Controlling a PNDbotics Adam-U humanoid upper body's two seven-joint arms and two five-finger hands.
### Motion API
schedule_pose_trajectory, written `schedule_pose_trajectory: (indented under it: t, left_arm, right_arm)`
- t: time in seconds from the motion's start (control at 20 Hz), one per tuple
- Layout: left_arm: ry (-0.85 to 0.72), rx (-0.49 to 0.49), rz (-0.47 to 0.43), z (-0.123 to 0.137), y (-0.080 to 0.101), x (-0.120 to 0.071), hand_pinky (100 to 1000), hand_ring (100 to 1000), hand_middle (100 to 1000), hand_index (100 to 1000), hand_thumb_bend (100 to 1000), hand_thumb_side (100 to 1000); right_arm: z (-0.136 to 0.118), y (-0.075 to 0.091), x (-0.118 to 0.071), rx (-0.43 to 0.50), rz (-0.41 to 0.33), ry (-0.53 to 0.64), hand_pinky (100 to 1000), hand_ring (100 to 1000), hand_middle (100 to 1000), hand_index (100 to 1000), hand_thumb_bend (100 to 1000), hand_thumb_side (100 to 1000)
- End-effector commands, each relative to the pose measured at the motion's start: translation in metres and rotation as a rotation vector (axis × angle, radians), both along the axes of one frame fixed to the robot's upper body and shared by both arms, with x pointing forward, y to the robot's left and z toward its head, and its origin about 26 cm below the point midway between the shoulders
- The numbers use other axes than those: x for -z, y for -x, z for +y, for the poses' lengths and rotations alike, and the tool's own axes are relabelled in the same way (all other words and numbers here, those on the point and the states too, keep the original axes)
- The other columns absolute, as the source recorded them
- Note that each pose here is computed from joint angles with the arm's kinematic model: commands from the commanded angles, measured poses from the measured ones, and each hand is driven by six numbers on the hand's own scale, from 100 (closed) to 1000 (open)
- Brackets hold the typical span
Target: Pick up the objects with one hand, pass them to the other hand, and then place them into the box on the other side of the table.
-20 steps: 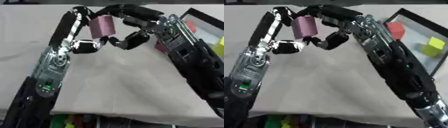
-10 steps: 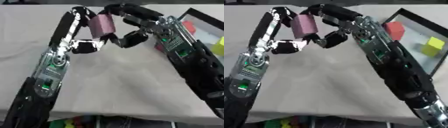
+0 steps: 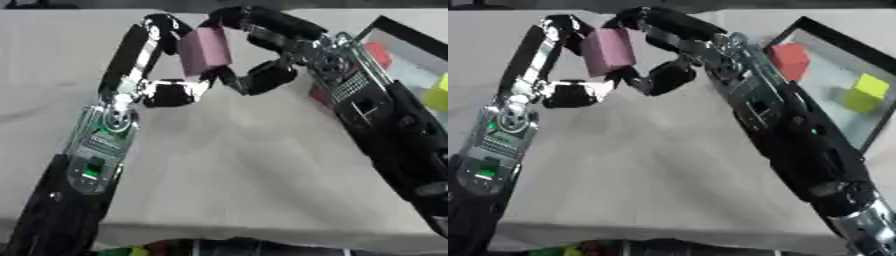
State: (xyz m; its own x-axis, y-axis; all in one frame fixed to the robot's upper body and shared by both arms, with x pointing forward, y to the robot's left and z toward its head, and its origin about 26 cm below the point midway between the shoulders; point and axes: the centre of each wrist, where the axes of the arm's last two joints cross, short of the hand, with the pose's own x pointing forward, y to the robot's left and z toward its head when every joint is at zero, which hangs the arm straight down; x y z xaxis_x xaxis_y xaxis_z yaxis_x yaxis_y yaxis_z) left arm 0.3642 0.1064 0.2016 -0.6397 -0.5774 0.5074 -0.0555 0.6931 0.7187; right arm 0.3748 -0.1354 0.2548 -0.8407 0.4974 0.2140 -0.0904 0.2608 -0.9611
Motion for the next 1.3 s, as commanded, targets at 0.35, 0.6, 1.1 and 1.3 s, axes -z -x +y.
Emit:
schedule_pose_trajectory:
  t: [0.35, 0.6, 1.1, 1.3]
  left_arm:
    - [-0.06, -0.061, -0.034, -0.004, 0.002, -0.005, 682, 635, 659, 809, 469, 100]
    - [-0.093, -0.141, -0.028, -0.001, -0.001, -0.003, 727, 701, 707, 878, 685, 100]
    - [-0.146, -0.335, 0.02, 0.021, -0.012, 0.004, 758, 736, 738, 873, 783, 134]
    - [-0.095, -0.441, 0.036, 0.051, -0.017, 0.005, 737, 711, 709, 846, 586, 178]
  right_arm:
    - [0.0, 0.005, -0.011, -0.014, -0.002, -0.094, 869, 875, 502, 594, 100, 100]
    - [-0.002, 0.007, -0.012, -0.008, 0.0, -0.112, 864, 867, 483, 572, 100, 100]
    - [-0.013, 0.016, -0.023, -0.014, 0.035, -0.166, 874, 882, 490, 582, 100, 100]
    - [-0.032, 0.026, -0.037, 0.015, 0.022, -0.235, 888, 891, 496, 589, 100, 100]
